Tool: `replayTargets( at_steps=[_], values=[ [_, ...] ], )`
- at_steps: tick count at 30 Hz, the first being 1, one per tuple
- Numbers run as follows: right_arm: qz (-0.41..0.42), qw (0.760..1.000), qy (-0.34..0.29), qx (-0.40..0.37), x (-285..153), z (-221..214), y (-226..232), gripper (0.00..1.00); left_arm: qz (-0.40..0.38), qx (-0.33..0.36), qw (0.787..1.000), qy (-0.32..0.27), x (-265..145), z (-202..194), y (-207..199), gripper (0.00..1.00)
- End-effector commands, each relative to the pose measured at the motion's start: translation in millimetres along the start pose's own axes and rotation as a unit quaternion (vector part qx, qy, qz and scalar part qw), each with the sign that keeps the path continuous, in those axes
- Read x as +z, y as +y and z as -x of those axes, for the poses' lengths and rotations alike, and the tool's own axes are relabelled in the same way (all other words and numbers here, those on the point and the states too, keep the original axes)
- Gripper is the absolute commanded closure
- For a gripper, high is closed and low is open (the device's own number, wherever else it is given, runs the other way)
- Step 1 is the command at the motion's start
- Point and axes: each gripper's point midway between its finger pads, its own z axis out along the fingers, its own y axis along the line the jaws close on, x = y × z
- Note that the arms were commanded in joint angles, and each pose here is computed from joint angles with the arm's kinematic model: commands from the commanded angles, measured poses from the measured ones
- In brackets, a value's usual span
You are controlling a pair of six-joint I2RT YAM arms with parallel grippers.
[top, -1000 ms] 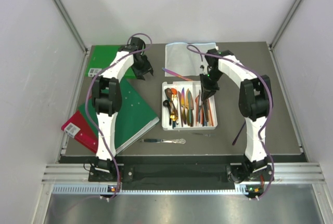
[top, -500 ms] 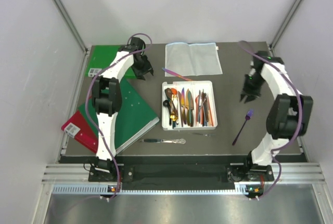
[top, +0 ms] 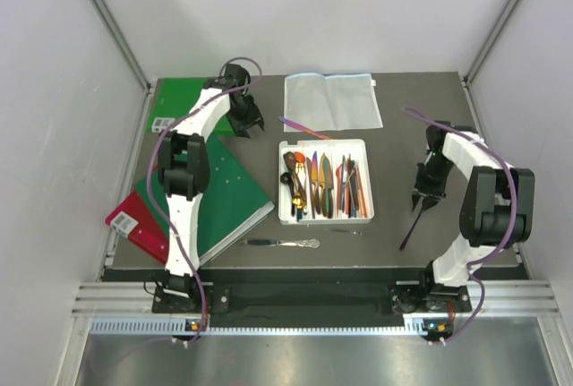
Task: Sort the eating utensils into containers
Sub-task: Place the fork in the storage box, then pick up the fork at the center of the board.
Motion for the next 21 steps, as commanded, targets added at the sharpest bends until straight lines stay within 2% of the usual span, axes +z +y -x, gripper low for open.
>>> replayTargets(
  at_steps=[1,21],
  values=[
    [-0.025,0.999,-0.039,0.022,-0.8,16.1,-10.0,0.73,-0.014,0.008,1.0,-0.013,-5.6,8.3,-8.8,0.43],
    [-0.049,0.997,-0.013,0.065,36.9,29.0,-34.7,0.72,-0.012,0.007,1.0,-0.014,-5.0,9.7,-8.9,0.43]
  ],
)
